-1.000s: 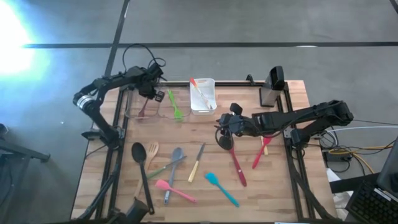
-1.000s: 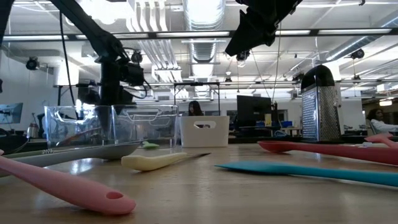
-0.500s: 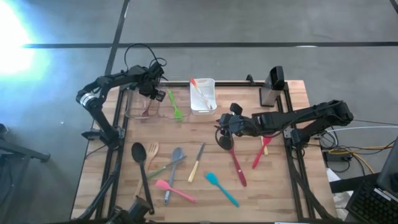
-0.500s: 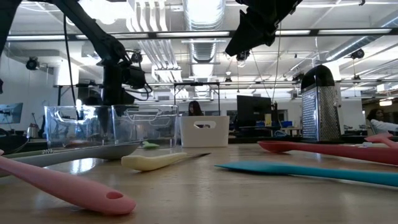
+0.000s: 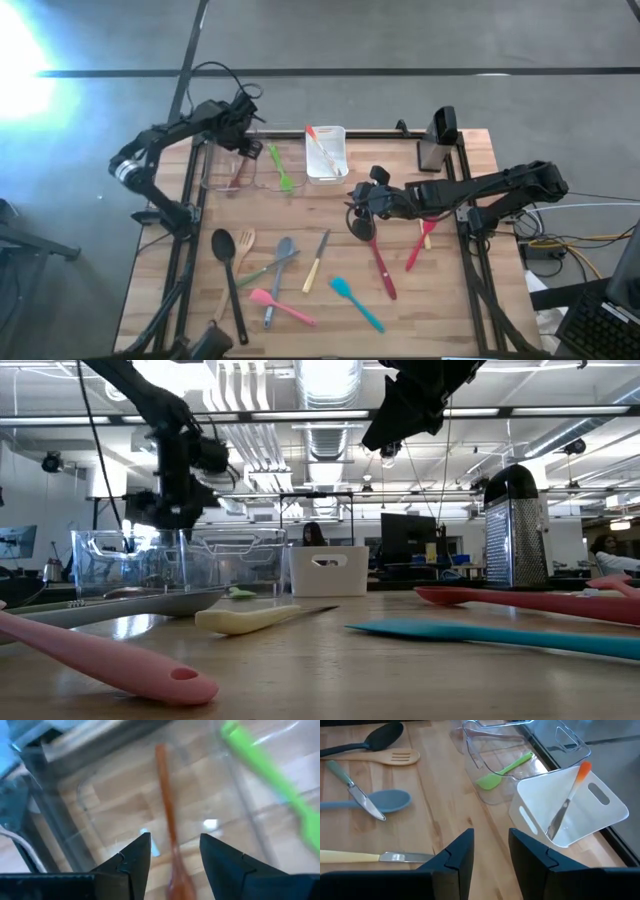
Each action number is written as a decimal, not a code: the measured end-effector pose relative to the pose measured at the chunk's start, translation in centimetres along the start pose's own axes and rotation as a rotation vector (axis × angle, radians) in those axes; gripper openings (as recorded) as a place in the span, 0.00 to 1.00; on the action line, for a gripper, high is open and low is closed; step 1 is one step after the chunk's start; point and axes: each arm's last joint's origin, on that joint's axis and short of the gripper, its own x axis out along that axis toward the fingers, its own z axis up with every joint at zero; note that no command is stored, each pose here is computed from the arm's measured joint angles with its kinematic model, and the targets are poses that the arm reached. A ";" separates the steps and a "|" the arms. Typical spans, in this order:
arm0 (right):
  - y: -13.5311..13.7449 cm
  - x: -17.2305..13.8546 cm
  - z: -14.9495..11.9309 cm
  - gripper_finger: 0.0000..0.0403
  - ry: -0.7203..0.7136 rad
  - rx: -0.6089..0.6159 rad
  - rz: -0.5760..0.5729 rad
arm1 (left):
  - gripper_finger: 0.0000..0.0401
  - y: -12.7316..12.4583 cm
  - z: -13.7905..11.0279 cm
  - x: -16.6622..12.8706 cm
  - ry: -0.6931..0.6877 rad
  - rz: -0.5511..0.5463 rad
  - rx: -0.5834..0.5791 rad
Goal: Pick & Place Kitchen Items
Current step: Put the green table knife into the white bin
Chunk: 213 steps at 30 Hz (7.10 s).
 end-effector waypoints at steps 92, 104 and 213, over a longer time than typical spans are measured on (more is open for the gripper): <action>-0.3 0.1 -0.5 0.33 0.044 0.139 -0.026 | 0.35 -14.6 -26.7 -5.2 -0.139 -0.665 0.876; -0.3 0.1 -0.5 0.32 0.043 0.140 -0.026 | 0.35 -16.3 -27.6 -2.4 0.015 -0.551 0.812; -3.5 1.4 1.8 0.38 0.081 0.299 0.598 | 0.13 -19.8 -22.2 -11.3 -0.606 -0.008 1.669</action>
